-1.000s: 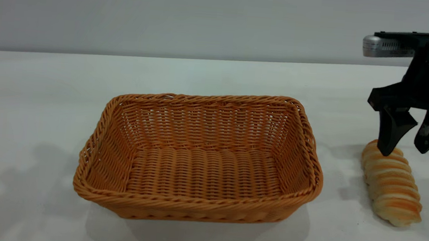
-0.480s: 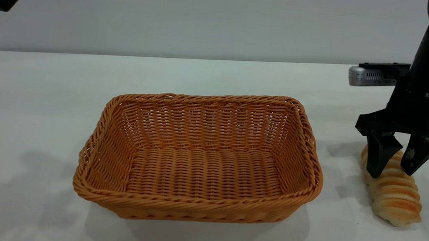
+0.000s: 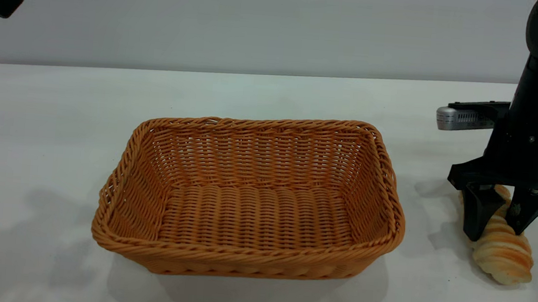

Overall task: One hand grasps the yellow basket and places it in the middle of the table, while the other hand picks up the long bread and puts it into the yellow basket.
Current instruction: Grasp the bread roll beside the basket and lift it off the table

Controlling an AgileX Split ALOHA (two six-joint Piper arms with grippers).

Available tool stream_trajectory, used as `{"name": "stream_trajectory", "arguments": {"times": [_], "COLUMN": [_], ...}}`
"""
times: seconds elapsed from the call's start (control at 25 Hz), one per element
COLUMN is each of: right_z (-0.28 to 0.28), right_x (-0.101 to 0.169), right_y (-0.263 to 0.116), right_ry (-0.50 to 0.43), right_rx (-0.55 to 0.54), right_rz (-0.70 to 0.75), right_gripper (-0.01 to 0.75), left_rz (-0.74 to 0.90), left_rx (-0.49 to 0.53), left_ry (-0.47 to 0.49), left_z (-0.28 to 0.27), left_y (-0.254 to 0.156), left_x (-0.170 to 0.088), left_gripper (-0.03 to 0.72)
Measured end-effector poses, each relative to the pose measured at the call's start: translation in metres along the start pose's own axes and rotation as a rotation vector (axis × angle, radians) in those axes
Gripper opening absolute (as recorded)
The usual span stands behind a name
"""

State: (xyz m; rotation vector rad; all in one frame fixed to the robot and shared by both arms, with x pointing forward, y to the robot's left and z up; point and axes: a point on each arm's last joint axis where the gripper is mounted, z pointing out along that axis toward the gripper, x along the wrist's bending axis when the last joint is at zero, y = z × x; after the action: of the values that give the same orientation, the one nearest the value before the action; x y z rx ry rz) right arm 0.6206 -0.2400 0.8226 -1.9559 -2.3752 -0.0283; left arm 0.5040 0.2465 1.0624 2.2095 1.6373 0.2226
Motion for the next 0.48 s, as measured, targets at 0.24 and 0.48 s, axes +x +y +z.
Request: {"name": "stream_trajectory", "arguments": {"times": [0.24, 0.48], "right_z": [0.0025, 0.0019], "right_x": [-0.0002, -0.0038], "right_y": [-0.0002, 0.0000], "right_ry": [0.000, -0.027], "right_rx": [0.005, 0.009], "right_rz": [0.001, -0.019], "right_gripper": [0.460, 0.067], "left_rz": [-0.002, -0.003], "left_rx": [0.003, 0.004], "left_ry": [0.000, -0.001], "left_z": [0.0004, 0.0004], "left_y": [-0.0005, -0.0006], "left_x": [0.0000, 0.0000], "left_gripper": [0.584, 0.584]}}
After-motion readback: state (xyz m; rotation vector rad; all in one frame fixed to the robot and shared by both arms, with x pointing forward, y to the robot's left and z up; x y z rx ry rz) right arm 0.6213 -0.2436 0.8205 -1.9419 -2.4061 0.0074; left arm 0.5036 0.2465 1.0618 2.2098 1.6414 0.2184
